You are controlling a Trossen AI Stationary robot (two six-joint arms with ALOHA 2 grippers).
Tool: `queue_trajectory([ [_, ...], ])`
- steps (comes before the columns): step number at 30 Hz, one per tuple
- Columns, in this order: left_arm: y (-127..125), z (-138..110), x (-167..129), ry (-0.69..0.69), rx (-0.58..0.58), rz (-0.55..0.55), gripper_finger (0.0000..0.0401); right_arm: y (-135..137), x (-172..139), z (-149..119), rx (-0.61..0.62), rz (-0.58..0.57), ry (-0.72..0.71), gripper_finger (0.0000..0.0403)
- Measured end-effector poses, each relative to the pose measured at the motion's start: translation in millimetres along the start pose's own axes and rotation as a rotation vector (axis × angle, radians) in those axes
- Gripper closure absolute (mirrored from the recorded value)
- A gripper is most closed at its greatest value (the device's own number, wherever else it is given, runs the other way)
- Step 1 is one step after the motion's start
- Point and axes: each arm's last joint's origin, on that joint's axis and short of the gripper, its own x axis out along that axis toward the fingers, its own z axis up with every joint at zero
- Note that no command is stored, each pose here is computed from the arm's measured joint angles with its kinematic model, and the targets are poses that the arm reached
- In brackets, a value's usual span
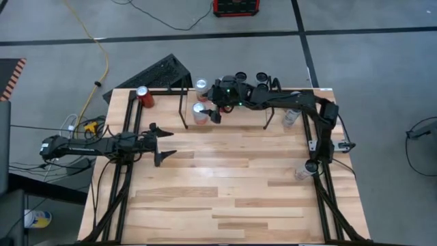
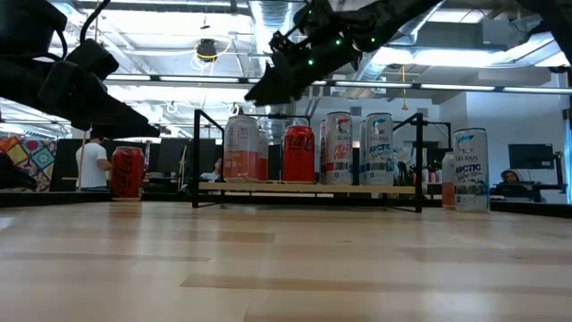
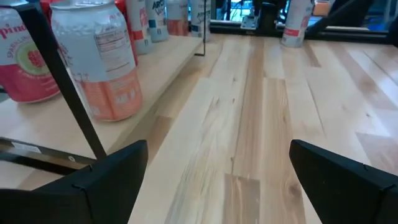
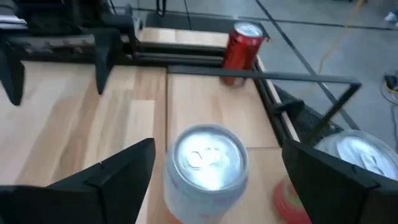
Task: Place canned beverage on shelf
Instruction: Put the bottom orange white soda can on the shelf aligned with the pink white soda can
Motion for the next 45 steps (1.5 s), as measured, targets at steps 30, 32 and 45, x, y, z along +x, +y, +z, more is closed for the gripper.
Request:
queue_trajectory([
  [30,-1,-2,1,0.019,-0.012,-0.034,0.0024,-9,45,-18,0.002,0.052,0.119,0.0025],
  [32,-1,-2,1,0.018,-0.012,-0.034,0.0024,-7,49,-19,-0.003,0.056,0.112,0.0025],
  [45,-1,-2,1,0.019,-0.012,-0.034,0.0024,-1,50,-21,0.106,-0.055,0.157,0.0055],
])
